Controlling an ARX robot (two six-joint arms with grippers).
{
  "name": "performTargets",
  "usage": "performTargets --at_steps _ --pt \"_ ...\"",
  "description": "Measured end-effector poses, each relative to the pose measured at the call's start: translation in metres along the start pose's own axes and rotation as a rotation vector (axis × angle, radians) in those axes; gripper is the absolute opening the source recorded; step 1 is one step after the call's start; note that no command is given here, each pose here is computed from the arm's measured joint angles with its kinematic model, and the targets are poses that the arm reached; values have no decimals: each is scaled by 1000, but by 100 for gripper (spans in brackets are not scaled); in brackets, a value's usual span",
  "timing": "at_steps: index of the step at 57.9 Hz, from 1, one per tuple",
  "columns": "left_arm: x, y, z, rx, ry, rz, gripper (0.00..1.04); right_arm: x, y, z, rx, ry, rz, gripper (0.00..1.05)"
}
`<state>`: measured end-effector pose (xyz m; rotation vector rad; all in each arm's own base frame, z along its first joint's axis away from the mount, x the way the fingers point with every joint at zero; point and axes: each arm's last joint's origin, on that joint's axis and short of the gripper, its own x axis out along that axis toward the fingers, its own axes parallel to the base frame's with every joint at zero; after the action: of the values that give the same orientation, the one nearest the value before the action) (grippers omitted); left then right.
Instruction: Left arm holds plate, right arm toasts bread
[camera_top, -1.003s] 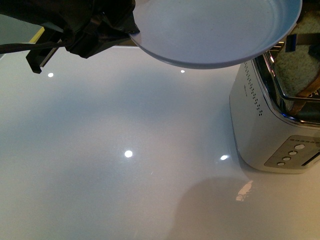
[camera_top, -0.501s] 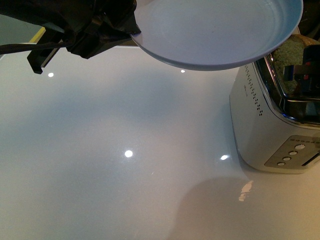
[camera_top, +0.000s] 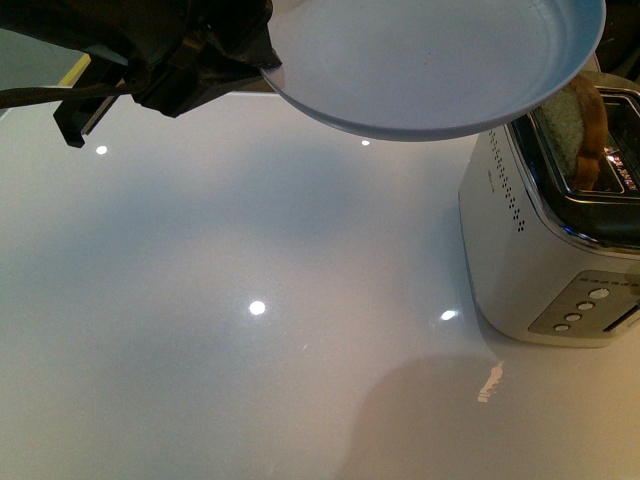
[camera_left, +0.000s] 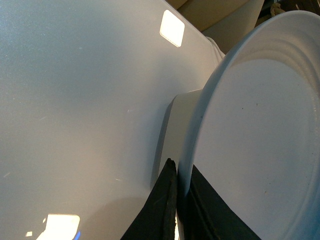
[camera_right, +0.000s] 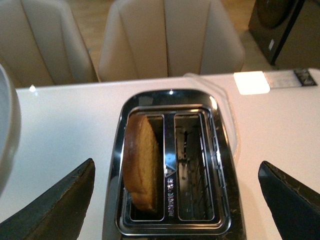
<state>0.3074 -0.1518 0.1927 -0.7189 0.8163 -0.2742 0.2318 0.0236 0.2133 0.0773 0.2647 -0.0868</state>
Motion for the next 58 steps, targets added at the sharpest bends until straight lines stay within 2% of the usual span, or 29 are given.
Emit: performTargets --at_steps 12,15,17,21,31,38,58 --pt "0 0 0 0 1 -1 3 -11 -4 1 9 -42 -11 96" --pt "0 0 0 0 1 -1 3 -11 -5 -2 -6 -82 30 90" --pt "0 0 0 0 0 0 3 -13 -6 -5 -22 -145 66 85" --pt "0 0 0 0 1 0 3 -24 -11 -16 -49 -244 98 68" --pt "0 0 0 0 1 -1 3 -45 -29 -36 -68 -255 88 26" --pt "0 0 0 0 1 -1 3 -54 -31 -43 -72 -255 89 1" --pt "0 0 0 0 1 0 3 -72 -34 -57 -74 -255 88 2"
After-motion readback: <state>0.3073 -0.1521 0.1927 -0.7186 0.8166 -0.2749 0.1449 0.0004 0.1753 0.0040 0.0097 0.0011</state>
